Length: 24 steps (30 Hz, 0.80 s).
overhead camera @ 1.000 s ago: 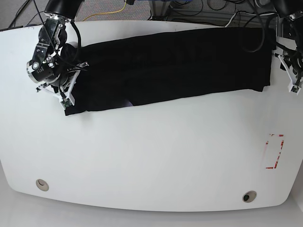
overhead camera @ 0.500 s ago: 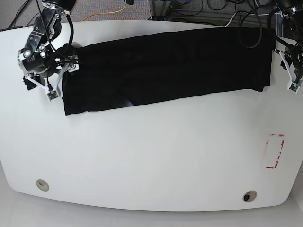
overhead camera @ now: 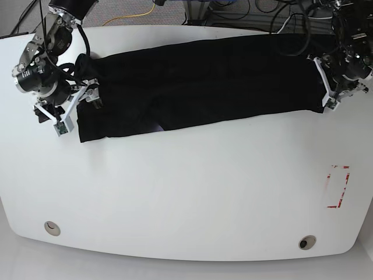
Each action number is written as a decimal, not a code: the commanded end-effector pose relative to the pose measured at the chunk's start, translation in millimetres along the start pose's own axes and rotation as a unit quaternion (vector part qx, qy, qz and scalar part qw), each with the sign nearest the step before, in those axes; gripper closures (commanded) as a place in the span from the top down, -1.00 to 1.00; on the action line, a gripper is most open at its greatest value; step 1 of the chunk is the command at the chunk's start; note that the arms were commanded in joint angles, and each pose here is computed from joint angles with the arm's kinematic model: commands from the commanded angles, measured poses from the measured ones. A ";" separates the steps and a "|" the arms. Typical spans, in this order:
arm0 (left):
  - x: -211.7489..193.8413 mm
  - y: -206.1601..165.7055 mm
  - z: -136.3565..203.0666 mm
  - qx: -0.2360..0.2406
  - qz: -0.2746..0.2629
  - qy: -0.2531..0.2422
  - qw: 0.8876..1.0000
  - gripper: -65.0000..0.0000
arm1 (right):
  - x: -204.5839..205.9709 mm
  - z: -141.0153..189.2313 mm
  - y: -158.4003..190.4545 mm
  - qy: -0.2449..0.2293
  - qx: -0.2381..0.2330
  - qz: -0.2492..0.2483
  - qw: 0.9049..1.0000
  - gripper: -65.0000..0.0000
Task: Layout the t-shirt on the table in an organized manner, then fold the t-shirt properly
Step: 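Lower the folded edge onto the shirt and release with both grippers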
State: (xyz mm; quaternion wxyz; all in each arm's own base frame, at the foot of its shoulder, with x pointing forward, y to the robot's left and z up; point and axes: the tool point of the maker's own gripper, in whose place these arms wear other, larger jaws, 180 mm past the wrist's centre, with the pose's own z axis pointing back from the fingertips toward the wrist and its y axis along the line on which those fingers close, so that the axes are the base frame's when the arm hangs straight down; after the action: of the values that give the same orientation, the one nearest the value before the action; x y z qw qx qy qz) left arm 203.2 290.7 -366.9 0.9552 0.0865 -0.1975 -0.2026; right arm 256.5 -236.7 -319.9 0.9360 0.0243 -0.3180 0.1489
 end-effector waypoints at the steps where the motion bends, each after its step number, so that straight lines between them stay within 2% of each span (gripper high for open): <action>1: 9.9 0.8 5.3 0.010 -0.009 -0.014 1.000 -0.25 | 15.8 -6.9 22.0 -0.026 0.045 0.009 0.999 1.00; 4: 7.1 -3.5 3.7 0.005 -0.009 -0.010 1.000 -0.25 | 11.7 -11.7 29.5 -0.021 0.060 0.003 0.998 1.00; 6: 3.9 -4.9 3.1 0.003 -0.009 -0.006 1.000 -0.25 | 7.8 -17.6 38.0 -0.016 0.074 -0.006 0.997 0.87; 9: 1.0 -6.0 2.3 0.002 -0.009 -0.002 1.000 -0.33 | -3.7 -24.1 46.9 -0.001 0.090 -0.016 0.996 0.36; 11: -2.6 -6.4 -0.4 -0.002 -0.006 0.003 1.000 -0.57 | -9.3 -28.3 50.0 0.007 0.098 -0.024 0.995 -0.17; 12: -3.7 -6.1 -1.1 -0.003 -0.005 0.005 1.000 -0.62 | -11.1 -29.2 50.5 0.009 0.100 -0.026 0.995 -0.31; 13: -7.7 -6.1 -3.9 -0.006 -0.003 0.012 1.000 -0.78 | -15.0 -32.0 51.0 0.015 0.104 -0.031 0.994 -0.63; 14: -10.4 -5.3 -5.4 -0.007 -0.002 0.016 1.000 -0.85 | -17.8 -34.7 52.3 0.019 0.108 -0.036 0.993 -0.81; 15: -13.1 -3.4 -6.6 -0.008 -0.002 0.021 1.000 -0.88 | -20.9 -37.9 55.2 0.023 0.115 -0.041 0.992 -0.91; 16: -17.0 -1.8 -8.5 -0.009 -0.001 0.028 1.000 -0.89 | -23.6 -42.0 57.9 0.027 0.122 -0.047 0.991 -0.94; 21: -29.6 3.3 -16.3 -0.015 0.006 0.049 0.999 -0.89 | -33.8 -54.7 62.5 0.033 0.139 -0.069 0.987 -0.81; 24: -36.9 1.1 -22.4 -0.025 0.012 0.061 0.998 -0.89 | -41.5 -63.5 64.6 0.033 0.150 -0.090 0.984 -0.81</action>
State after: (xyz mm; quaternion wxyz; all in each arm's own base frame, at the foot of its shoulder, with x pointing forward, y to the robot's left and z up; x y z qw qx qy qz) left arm 178.5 303.5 -401.7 0.9704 0.0686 -0.1326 -0.1898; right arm 236.9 -174.0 -398.0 0.9457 0.1798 -0.2427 0.1198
